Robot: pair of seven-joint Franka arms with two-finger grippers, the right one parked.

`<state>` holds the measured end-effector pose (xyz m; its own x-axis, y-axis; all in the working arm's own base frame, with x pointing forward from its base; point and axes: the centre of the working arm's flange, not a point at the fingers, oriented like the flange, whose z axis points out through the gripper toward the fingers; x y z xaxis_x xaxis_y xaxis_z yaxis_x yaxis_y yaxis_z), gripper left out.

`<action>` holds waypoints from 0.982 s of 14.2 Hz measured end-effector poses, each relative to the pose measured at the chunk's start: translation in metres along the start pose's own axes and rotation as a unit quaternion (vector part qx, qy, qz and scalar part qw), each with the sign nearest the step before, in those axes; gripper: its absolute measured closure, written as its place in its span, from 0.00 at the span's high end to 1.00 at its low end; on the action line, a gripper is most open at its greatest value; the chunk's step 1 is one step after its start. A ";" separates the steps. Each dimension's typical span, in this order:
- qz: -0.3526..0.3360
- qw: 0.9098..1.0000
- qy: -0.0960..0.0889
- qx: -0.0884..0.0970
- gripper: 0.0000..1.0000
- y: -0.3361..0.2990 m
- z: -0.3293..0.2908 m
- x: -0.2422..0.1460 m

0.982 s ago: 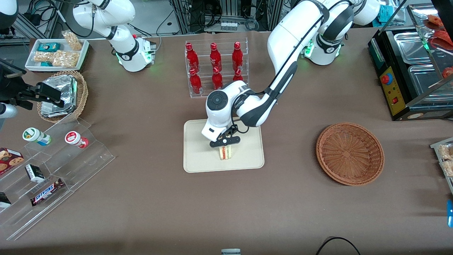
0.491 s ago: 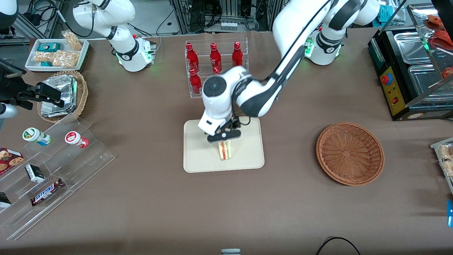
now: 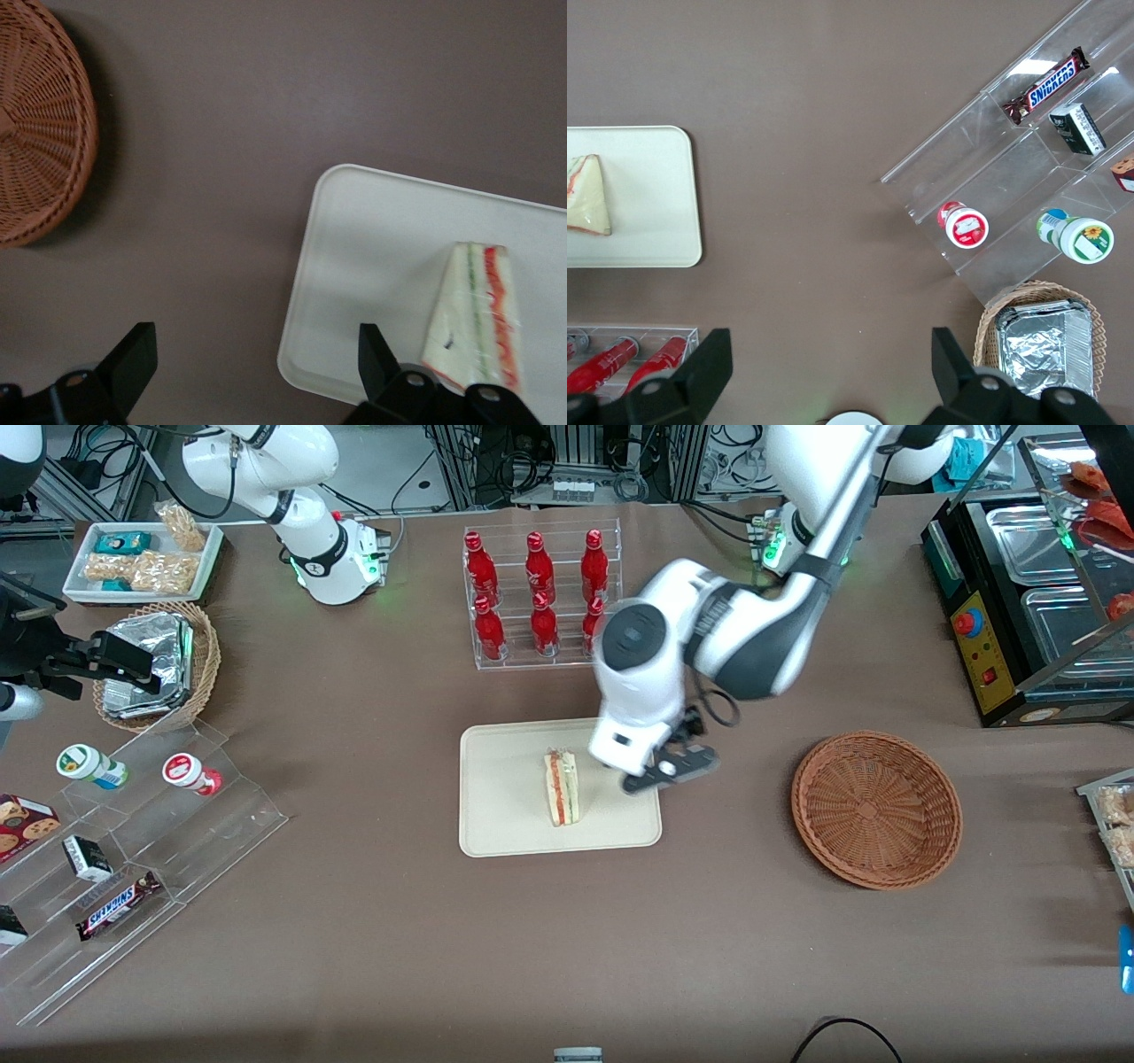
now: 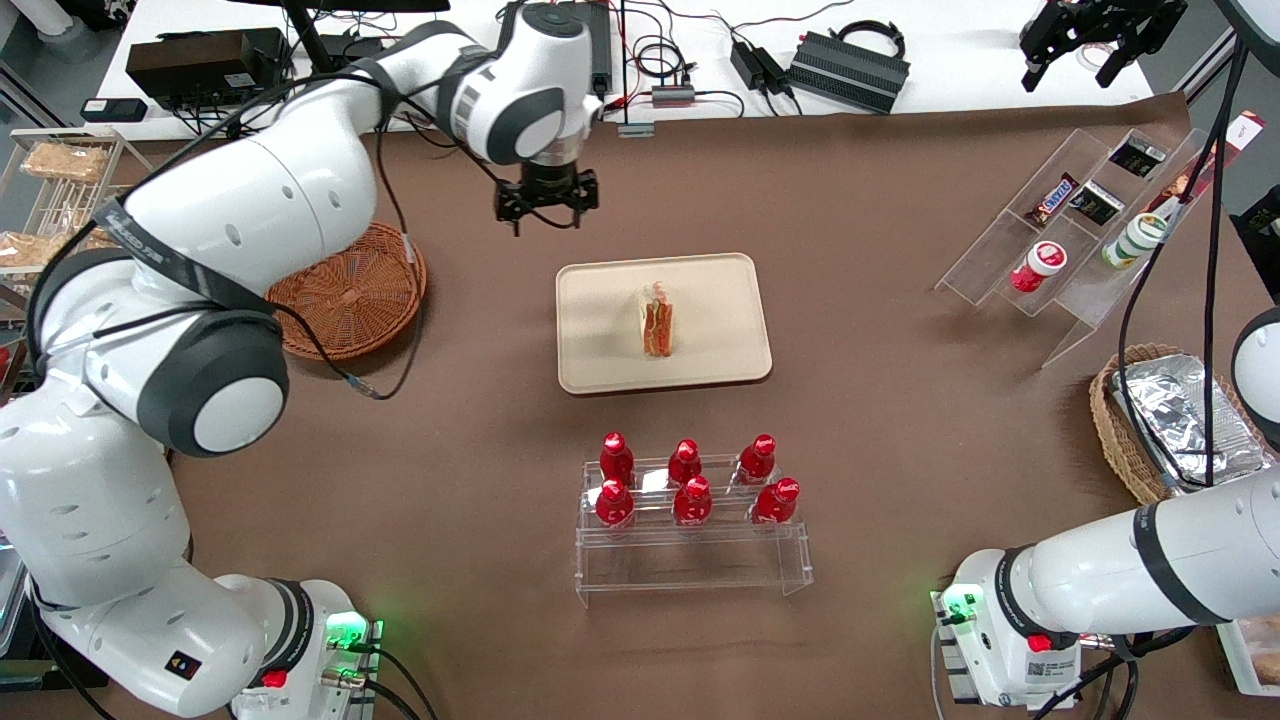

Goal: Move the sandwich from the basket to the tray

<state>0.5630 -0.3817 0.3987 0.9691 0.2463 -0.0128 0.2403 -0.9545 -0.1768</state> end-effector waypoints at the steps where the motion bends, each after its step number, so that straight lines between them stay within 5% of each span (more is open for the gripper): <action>1: 0.009 1.000 -0.008 0.005 1.00 -0.020 0.007 0.013; 6: 0.083 0.996 -0.036 -0.015 1.00 -0.136 -0.011 0.046; 9: 0.125 0.991 -0.052 -0.012 1.00 -0.197 -0.031 0.045; 14: 0.179 0.982 -0.051 -0.039 1.00 -0.283 -0.074 0.045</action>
<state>0.5423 -0.1135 0.5211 0.9825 -0.0954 -0.1601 -0.1072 -0.9920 -0.0667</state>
